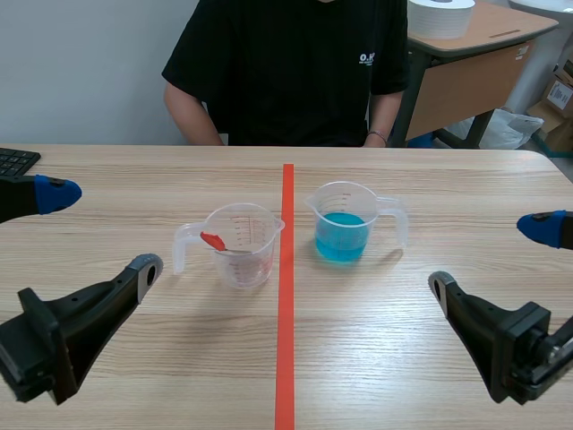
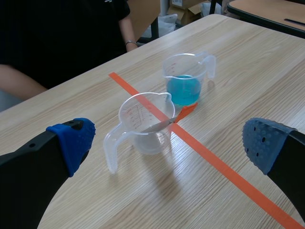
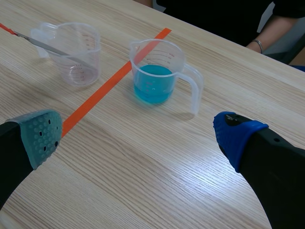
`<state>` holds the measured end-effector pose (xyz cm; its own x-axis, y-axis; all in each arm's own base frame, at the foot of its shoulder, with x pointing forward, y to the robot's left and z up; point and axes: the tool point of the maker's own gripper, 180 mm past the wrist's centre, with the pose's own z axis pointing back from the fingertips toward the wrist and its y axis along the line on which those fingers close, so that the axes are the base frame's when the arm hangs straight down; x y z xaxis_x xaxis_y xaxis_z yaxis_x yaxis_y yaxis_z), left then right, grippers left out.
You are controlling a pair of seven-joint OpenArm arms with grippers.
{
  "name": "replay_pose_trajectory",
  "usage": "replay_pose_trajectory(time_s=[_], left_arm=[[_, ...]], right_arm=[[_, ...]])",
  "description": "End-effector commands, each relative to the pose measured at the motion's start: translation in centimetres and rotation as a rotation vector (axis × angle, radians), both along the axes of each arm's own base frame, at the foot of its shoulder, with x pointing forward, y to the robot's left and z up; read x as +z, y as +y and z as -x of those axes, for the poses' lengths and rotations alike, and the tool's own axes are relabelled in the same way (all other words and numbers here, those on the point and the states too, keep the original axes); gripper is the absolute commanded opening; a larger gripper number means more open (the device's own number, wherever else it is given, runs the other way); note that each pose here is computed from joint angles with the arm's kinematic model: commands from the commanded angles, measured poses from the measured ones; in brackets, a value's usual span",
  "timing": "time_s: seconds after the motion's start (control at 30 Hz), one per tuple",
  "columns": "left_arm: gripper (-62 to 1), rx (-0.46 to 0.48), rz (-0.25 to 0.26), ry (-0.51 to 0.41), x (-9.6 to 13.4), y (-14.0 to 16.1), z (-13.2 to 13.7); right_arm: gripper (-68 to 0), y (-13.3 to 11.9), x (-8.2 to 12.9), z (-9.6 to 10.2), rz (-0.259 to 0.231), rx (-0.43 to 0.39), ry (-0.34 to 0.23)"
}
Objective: Do the redox reaction experiment.
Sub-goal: 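Lift the metal plate out of the left beaker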
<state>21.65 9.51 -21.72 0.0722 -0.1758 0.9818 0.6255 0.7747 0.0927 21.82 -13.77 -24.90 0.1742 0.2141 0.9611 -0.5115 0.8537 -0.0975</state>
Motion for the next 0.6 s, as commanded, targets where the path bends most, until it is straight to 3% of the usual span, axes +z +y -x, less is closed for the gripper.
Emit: replay_pose_trajectory(time_s=[0.0, 0.27, 0.4, 0.57], left_arm=[[1.4, 0.005, 0.021, -0.028, 0.9, -0.1, -0.3], [1.4, 0.063, -0.003, -0.011, 0.3, 1.2, 0.1], [1.4, 0.143, -0.052, 0.032, -0.9, 3.4, 0.8], [1.4, 0.273, -0.133, 0.11, -2.8, 6.7, 2.6]], right_arm=[[0.4, 0.1, 1.3, -0.6, 0.001, 0.009, -0.048], [0.4, 0.8, 1.6, -1.0, 0.031, 0.052, -0.076], [0.4, 2.2, 1.4, -0.9, 0.052, 0.116, -0.084], [0.4, 4.3, 1.7, -1.1, 0.041, 0.192, -0.101]])
